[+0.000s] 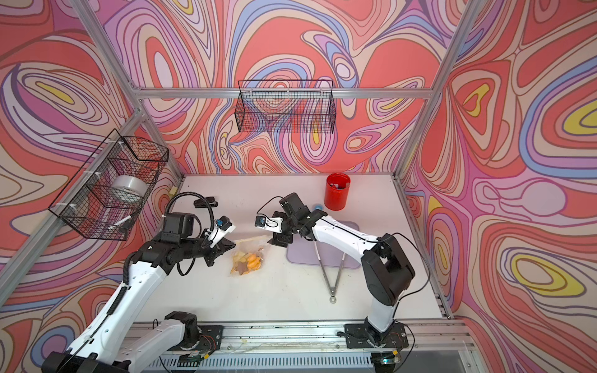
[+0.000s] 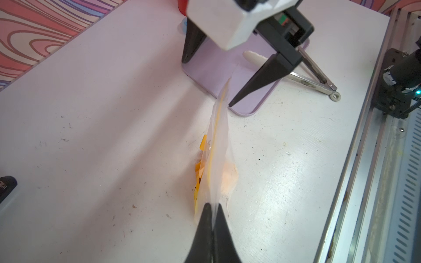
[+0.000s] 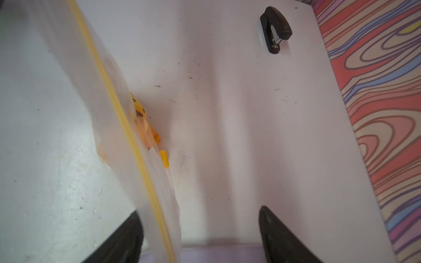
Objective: Put the cookies into a resealable bag to prevent moisture
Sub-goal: Adjust the ziploc bag at the center of the board.
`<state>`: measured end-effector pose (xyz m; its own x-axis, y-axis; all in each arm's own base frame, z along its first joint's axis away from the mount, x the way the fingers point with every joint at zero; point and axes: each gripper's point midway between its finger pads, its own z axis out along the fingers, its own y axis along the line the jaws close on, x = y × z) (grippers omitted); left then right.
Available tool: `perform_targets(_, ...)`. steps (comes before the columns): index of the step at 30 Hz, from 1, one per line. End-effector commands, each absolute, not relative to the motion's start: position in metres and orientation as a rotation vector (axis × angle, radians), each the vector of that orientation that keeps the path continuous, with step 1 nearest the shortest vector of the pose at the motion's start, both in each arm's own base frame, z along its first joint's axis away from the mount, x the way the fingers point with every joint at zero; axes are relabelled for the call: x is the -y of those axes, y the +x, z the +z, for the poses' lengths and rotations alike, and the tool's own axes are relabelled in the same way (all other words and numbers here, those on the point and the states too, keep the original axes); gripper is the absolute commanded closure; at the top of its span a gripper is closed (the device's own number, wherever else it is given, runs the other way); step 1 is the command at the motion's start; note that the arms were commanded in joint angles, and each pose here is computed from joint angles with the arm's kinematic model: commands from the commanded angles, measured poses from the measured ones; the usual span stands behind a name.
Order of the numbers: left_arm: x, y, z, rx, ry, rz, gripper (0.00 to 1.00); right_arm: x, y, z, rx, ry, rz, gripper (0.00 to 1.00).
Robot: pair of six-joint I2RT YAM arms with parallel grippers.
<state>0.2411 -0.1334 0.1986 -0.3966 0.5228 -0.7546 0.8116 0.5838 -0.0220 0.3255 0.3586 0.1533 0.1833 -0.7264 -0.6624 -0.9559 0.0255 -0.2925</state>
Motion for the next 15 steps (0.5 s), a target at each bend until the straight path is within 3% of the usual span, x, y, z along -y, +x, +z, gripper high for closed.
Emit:
perform_targets(1,0.134,0.244,0.203,-2.072,1.075,-0.486,1.00,-0.363,0.311,0.156,-1.593,-1.802,0.520,0.67)
perform_targets(2,0.133,0.245,0.202,-2.073,1.074,-0.480,1.00,-0.361,0.309,0.157,-1.600,-1.800,0.518,0.80)
perform_targets(5,0.132,0.245,0.206,-2.067,1.070,-0.465,1.00,-0.353,0.302,0.173,-1.598,-1.771,0.502,1.00)
perform_targets(9,0.131,0.234,0.219,-2.060,1.062,-0.471,1.00,-0.342,0.274,0.203,-1.590,-1.755,0.576,1.00)
perform_targets(15,0.123,0.194,0.231,-2.077,1.049,-0.435,1.00,-0.337,0.190,0.227,-1.572,-1.849,0.789,1.00)
